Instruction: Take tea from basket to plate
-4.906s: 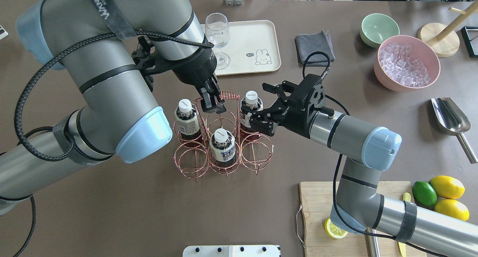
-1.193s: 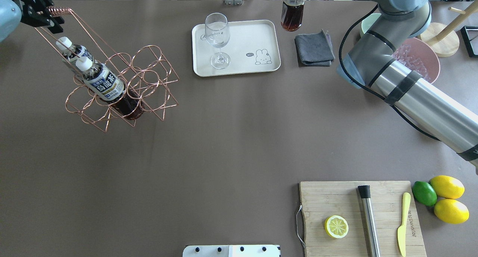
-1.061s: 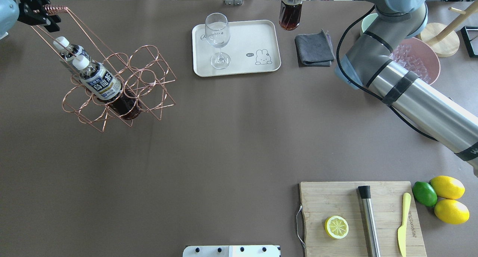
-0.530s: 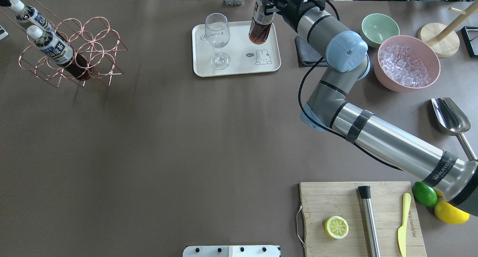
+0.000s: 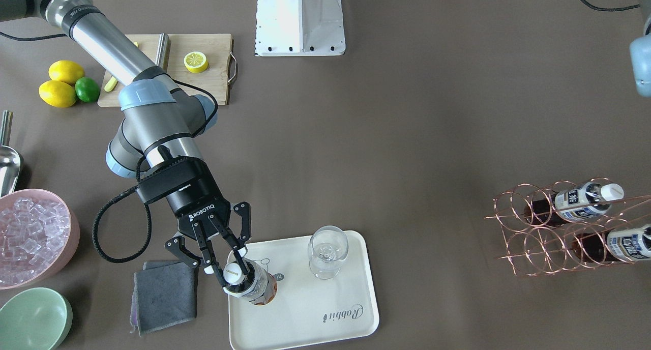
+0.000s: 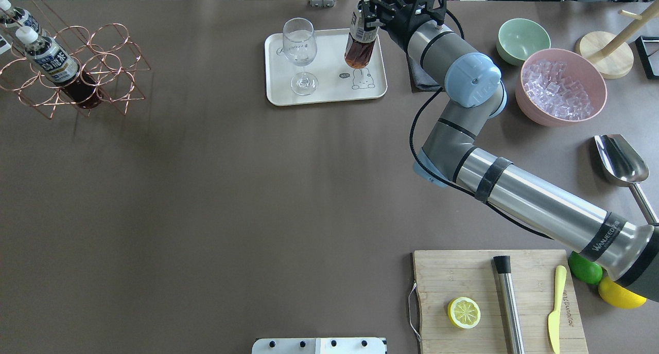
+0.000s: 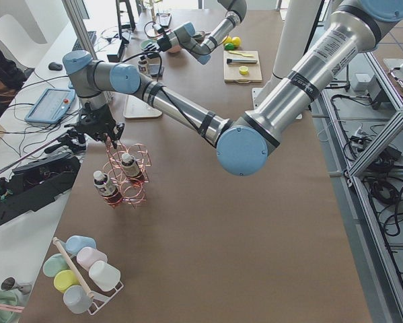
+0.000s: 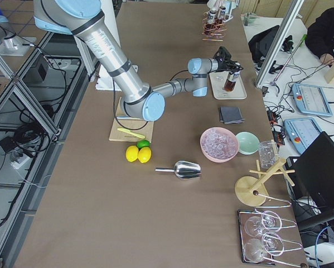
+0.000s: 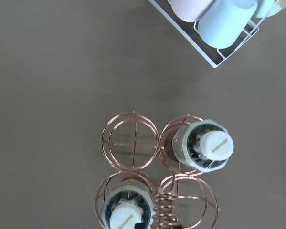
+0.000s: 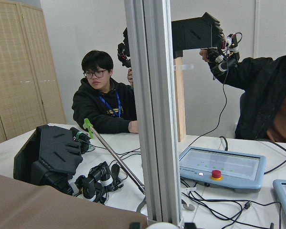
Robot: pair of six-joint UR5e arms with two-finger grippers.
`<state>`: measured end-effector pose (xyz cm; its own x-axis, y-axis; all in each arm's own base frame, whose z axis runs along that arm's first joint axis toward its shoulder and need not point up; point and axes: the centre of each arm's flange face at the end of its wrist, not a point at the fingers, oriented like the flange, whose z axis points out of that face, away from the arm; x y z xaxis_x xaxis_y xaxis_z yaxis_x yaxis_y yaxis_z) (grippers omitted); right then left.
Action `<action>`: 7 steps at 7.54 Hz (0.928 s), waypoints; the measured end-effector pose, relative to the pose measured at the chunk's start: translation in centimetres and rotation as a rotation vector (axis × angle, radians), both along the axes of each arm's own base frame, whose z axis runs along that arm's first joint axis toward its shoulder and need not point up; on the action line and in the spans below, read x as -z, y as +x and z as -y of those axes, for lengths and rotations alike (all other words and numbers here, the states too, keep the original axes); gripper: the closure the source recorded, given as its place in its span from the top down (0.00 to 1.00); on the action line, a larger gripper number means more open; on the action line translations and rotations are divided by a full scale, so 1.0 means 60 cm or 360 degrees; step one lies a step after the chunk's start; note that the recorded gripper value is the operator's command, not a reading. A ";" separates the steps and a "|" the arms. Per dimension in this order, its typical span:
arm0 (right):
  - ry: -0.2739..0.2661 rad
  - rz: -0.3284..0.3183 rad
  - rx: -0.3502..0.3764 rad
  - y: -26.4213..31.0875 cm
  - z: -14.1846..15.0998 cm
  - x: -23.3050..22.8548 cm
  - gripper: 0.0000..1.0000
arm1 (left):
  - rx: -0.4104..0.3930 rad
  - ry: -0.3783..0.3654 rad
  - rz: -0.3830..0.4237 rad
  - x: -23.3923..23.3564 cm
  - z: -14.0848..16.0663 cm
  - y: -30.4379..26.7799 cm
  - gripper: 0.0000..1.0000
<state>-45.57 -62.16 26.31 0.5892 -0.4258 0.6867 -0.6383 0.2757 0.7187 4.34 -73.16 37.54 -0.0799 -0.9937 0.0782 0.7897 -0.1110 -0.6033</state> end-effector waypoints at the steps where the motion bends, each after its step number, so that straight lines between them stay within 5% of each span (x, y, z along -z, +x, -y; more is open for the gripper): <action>1: -0.0004 -0.0004 0.0005 -0.009 -0.006 -0.003 0.00 | 0.0004 0.0030 0.0021 -0.021 0.008 -0.024 0.00; 2: -0.0006 -0.0004 0.0009 -0.015 -0.012 -0.004 0.47 | -0.0012 0.0044 0.0036 -0.041 0.015 -0.044 0.00; 3: -0.0005 -0.0003 0.0014 -0.020 -0.016 -0.003 0.99 | -0.0025 0.0049 0.0042 -0.052 0.018 -0.052 0.19; 4: -0.0001 0.0002 0.0019 -0.022 -0.019 0.000 1.00 | -0.0033 0.0052 0.0044 -0.056 0.020 -0.055 0.99; 7: 0.0010 0.0014 0.0033 -0.026 -0.027 0.007 1.00 | -0.0054 0.0095 0.0046 -0.057 0.019 -0.071 0.98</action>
